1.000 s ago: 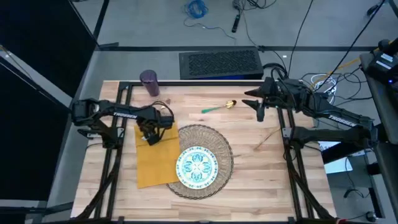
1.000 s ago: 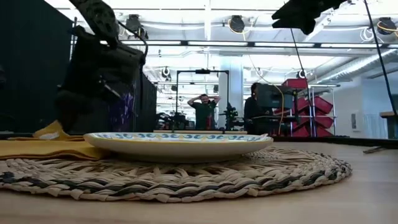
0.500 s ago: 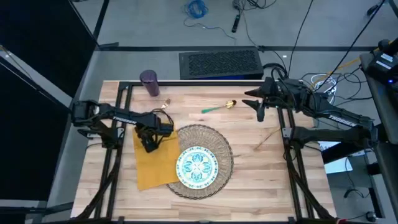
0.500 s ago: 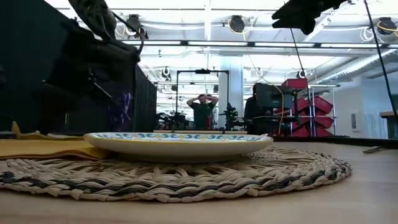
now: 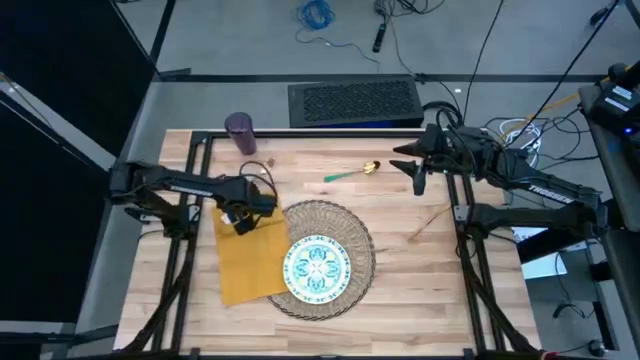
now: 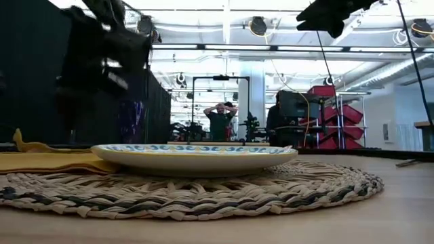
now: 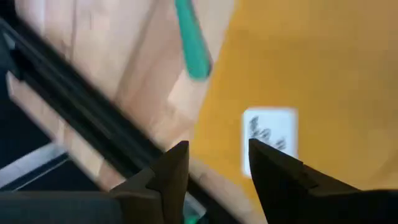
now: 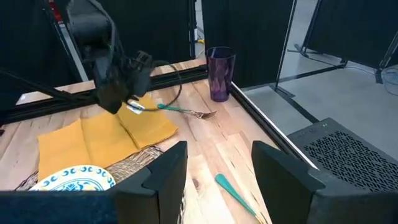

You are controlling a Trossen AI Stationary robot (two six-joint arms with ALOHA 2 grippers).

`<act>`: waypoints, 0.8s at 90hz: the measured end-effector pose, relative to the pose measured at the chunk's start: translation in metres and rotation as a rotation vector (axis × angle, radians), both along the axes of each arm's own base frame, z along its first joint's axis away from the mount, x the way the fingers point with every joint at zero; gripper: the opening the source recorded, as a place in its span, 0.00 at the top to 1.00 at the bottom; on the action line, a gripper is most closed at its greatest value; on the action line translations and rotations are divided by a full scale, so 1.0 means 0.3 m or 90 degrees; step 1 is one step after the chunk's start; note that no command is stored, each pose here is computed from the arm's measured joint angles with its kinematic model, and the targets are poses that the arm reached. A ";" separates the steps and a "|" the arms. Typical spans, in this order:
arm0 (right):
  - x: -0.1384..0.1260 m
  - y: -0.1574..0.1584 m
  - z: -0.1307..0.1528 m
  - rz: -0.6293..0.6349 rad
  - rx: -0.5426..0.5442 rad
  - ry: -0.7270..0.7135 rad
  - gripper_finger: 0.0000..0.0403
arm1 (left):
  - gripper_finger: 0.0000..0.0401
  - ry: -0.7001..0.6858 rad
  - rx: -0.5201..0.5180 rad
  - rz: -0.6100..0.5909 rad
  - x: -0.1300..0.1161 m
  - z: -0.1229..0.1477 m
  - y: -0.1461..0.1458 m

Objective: Set table place
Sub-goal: Fold the yellow table napkin

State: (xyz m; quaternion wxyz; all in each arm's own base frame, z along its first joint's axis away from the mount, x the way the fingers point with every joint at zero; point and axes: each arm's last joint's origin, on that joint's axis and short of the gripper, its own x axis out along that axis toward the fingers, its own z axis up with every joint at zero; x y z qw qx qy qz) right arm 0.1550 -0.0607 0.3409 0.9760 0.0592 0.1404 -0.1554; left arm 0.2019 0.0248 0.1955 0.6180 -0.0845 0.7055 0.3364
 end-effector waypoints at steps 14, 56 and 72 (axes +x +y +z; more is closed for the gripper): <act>0.045 -0.002 -0.029 0.061 0.044 0.024 0.59 | 0.63 -0.166 0.012 0.011 -0.027 0.105 -0.024; 0.489 -0.012 -0.283 0.153 0.079 0.019 0.59 | 0.63 -0.577 0.057 -0.067 -0.190 0.333 -0.126; 0.666 0.037 -0.412 0.212 0.124 -0.045 0.59 | 0.63 -0.618 0.108 -0.097 -0.236 0.363 -0.133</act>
